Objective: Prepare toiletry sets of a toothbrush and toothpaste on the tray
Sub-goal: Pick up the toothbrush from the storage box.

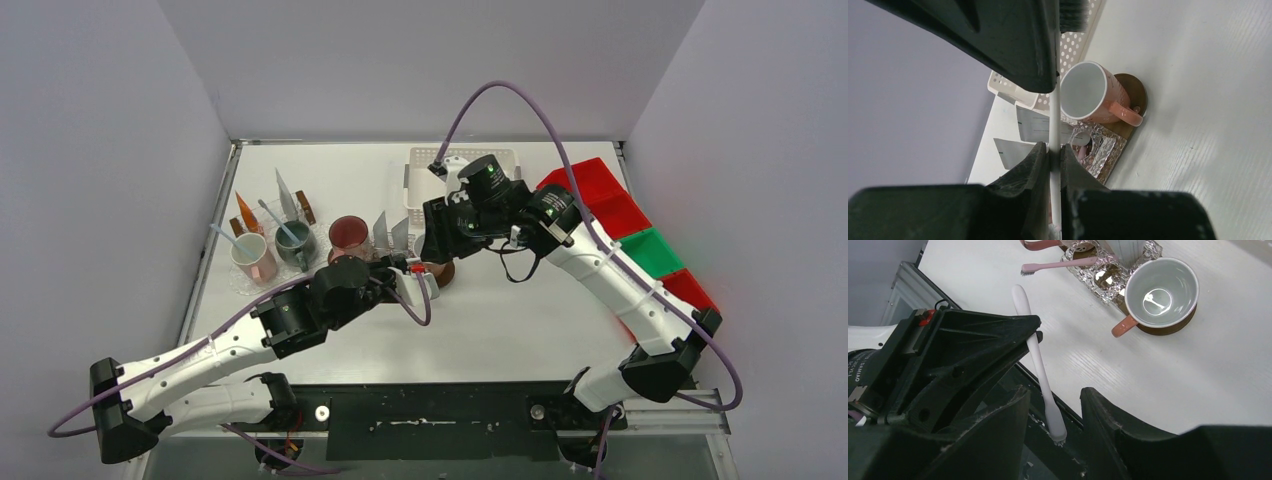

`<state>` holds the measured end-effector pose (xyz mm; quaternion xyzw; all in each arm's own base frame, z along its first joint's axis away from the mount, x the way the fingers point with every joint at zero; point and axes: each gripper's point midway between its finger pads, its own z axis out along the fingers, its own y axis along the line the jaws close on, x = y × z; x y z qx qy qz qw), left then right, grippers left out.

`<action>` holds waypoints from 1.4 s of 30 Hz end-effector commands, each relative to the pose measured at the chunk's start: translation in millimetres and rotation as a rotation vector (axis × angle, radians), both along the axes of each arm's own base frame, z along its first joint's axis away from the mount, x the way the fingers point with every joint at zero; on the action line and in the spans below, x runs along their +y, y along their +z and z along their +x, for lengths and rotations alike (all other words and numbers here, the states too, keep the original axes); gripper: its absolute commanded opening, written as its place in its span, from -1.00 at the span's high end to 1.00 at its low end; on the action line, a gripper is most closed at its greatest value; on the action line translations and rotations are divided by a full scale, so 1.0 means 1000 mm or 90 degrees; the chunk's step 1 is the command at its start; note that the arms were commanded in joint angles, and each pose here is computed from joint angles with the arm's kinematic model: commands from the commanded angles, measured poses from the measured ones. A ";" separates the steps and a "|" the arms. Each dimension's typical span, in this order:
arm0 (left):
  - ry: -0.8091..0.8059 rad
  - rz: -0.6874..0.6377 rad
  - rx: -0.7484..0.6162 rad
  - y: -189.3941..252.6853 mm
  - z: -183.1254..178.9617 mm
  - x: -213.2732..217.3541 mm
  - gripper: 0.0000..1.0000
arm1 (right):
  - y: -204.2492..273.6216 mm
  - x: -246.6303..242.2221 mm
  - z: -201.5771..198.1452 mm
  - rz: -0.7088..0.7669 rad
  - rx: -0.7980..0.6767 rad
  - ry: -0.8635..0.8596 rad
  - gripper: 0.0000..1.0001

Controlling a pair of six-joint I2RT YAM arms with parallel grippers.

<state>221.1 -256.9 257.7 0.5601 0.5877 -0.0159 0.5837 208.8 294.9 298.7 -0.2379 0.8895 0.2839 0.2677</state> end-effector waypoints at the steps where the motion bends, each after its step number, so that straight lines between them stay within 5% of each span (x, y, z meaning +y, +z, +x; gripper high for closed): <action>1: -0.006 -0.031 -0.037 0.023 0.003 -0.007 1.00 | -0.001 0.003 -0.008 0.004 0.008 0.030 0.18; 13: -0.017 -0.033 -0.038 0.022 0.002 -0.011 1.00 | -0.008 0.009 -0.009 0.006 0.016 0.051 0.57; 19: -0.002 -0.031 -0.043 0.018 0.004 -0.006 1.00 | -0.010 0.009 -0.008 0.006 0.006 0.050 1.00; 29: 0.054 -0.078 -0.031 0.018 0.020 0.014 0.17 | -0.017 0.004 -0.009 -0.026 -0.014 0.000 1.00; 37: 0.135 -0.253 -0.009 0.054 0.041 0.055 -0.45 | -0.029 0.004 -0.013 -0.059 -0.029 -0.051 1.00; 42: 0.199 -0.391 -0.003 0.075 0.053 0.085 -0.66 | -0.040 0.007 -0.012 -0.093 -0.049 -0.090 1.00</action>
